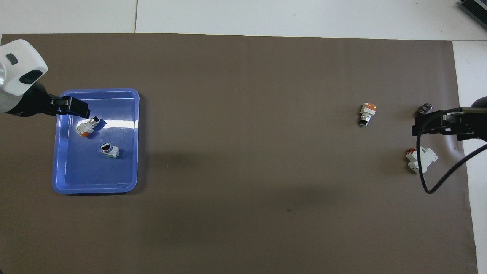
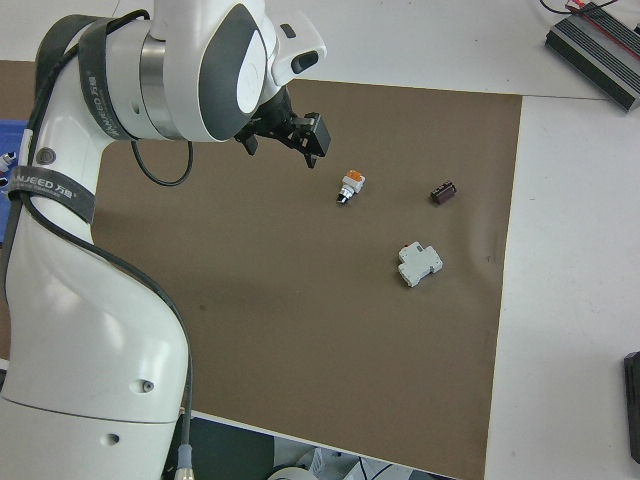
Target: Turn and place switch with both arms
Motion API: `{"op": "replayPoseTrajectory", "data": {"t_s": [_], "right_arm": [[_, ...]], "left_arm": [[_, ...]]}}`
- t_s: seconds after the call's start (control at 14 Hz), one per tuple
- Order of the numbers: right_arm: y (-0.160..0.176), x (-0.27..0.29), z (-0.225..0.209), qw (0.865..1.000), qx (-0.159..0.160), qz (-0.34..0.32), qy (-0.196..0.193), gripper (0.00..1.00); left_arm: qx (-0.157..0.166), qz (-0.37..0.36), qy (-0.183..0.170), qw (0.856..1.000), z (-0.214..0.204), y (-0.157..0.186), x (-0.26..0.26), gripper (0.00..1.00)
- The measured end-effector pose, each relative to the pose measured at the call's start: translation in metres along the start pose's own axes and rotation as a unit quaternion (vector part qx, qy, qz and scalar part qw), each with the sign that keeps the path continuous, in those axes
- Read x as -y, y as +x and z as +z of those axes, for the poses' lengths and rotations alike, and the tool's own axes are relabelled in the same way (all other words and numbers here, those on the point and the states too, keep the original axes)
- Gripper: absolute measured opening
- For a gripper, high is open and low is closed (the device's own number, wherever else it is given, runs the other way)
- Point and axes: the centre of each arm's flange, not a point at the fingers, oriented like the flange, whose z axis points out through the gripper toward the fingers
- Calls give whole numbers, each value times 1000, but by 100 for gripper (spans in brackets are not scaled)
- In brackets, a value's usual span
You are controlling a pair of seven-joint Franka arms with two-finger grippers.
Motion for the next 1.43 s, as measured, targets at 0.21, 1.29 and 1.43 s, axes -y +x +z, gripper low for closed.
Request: {"op": "replayPoseTrajectory", "data": {"t_s": [0.21, 1.29, 1.43], "right_arm": [[1, 1, 1, 1000, 2, -3, 0, 100], [1, 1, 3, 1000, 4, -4, -1, 100], [1, 1, 3, 1000, 4, -4, -1, 100]], "left_arm": [[15, -16, 1, 1000, -25, 14, -36, 86], [38, -95, 54, 993, -68, 10, -13, 100], [29, -101, 54, 993, -79, 4, -7, 100]]}}
